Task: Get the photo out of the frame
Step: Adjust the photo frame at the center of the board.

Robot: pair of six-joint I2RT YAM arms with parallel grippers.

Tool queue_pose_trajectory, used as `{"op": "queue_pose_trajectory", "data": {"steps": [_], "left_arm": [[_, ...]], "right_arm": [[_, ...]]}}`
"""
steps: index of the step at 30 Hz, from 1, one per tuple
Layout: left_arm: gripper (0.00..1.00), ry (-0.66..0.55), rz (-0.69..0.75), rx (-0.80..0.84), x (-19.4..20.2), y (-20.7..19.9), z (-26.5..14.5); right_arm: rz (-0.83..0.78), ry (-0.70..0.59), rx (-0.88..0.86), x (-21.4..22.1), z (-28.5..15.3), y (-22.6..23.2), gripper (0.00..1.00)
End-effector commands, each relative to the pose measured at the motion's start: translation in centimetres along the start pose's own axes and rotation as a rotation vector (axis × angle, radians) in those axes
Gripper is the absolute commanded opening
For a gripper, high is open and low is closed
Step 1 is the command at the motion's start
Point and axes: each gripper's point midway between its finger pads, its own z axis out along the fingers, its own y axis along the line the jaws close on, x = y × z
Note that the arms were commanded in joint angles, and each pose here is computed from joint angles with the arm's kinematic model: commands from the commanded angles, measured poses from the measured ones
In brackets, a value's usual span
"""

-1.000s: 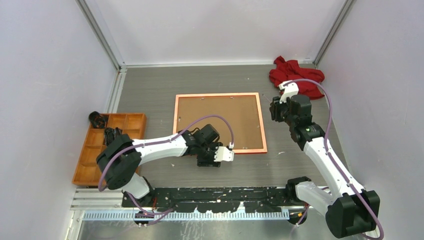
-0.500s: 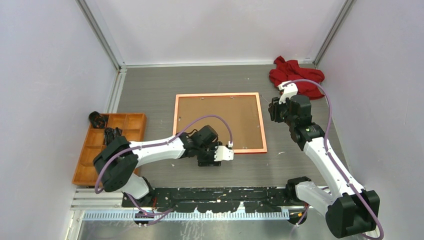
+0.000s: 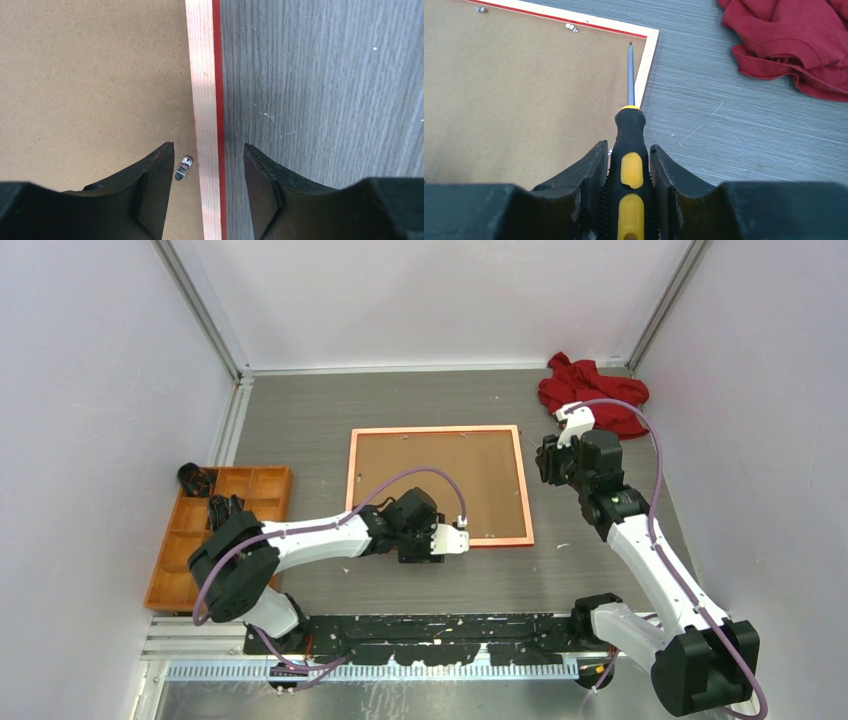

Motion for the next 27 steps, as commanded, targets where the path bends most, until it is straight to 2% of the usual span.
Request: {"op": "queue_pose_trajectory", "data": {"steps": [1,7,17,27], "left_arm": [[0.54,-0.021,0.011,-0.060,-0.7,1.6,0.3],[0.46,-0.005,0.005,-0.059,-0.2,1.7,0.8],[0.34,0.014,-0.030,0.034,-0.3,0.5,2.0],[0.11,-0.006,-0.154,0.167,-2.7,-0.8,2.3]], "right_arm": [[-0.010,-0.062,-0.013,-1.6,-0.2,0.1,0.01],[-0.014,-0.058,-0.021,-1.5,-0.2,0.2,0.01],[-0.023,-0.059,-0.019,-1.5,-0.3,0.1,0.00],[-0.035,-0.075,0.028,-2.1,-0.5,-0.9,0.01]]}}
